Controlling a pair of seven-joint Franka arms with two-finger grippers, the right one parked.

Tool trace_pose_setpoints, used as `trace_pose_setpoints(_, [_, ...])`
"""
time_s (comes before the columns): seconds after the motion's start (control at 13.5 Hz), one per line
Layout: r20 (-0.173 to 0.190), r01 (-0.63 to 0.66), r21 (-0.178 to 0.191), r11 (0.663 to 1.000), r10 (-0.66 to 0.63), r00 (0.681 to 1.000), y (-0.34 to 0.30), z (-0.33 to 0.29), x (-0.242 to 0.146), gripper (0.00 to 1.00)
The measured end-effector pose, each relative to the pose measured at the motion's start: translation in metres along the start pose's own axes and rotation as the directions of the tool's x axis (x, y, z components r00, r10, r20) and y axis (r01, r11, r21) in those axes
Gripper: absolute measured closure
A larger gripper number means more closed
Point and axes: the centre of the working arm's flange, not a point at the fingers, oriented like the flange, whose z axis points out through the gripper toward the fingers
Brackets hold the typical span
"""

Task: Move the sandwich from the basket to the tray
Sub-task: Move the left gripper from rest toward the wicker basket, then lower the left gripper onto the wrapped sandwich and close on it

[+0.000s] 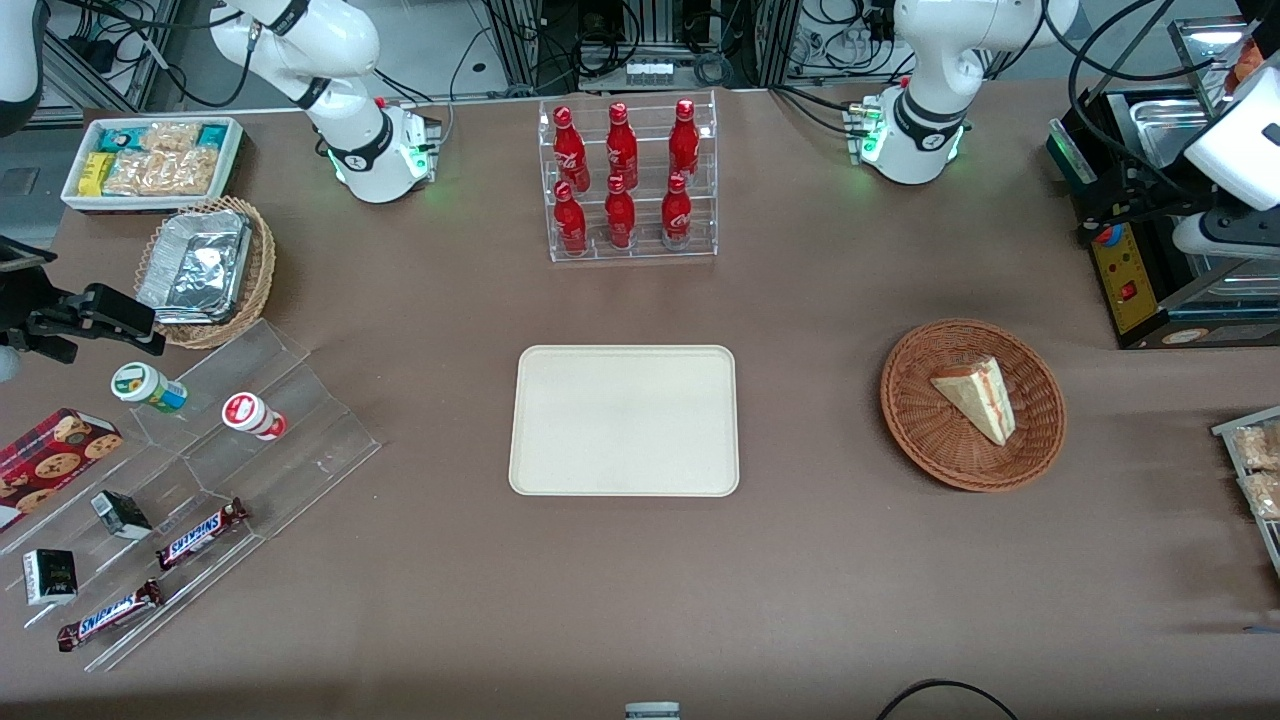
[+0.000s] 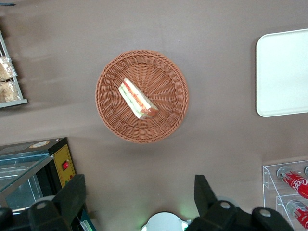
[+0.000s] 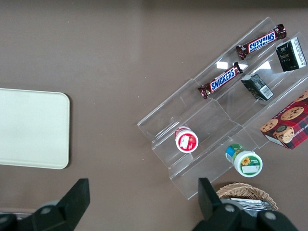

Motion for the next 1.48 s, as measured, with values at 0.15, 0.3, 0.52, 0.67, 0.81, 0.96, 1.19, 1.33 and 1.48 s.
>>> trace_pose_setpoints(0.15, [-0.001,0.003,0.000,1.000,-0.003,1.000,-0.001,-0.001,0.000,0.00])
trace_pose_setpoints(0.3, [0.004,0.022,0.000,1.000,-0.022,1.000,-0.006,0.001,0.000,0.00])
trace_pose_setpoints(0.52, [0.080,0.138,0.005,0.990,-0.138,0.987,-0.048,0.041,0.019,0.00])
trace_pose_setpoints(0.67, [0.135,0.230,0.011,0.973,-0.229,0.964,-0.073,0.091,0.046,0.00])
trace_pose_setpoints(0.81, [0.150,0.331,0.026,0.943,-0.331,0.932,-0.081,0.132,0.066,0.00])
trace_pose_setpoints(0.96, [0.128,0.455,0.041,0.889,-0.457,0.880,-0.081,0.151,0.076,0.00])
trace_pose_setpoints(1.19, [0.090,0.647,0.055,0.760,-0.650,0.755,-0.076,0.174,0.082,0.00])
trace_pose_setpoints(1.33, [0.077,0.710,0.057,0.702,-0.712,0.698,-0.071,0.200,0.083,0.00])
trace_pose_setpoints(1.48, [0.048,0.762,0.041,0.646,-0.763,0.644,-0.065,0.237,0.084,0.00])
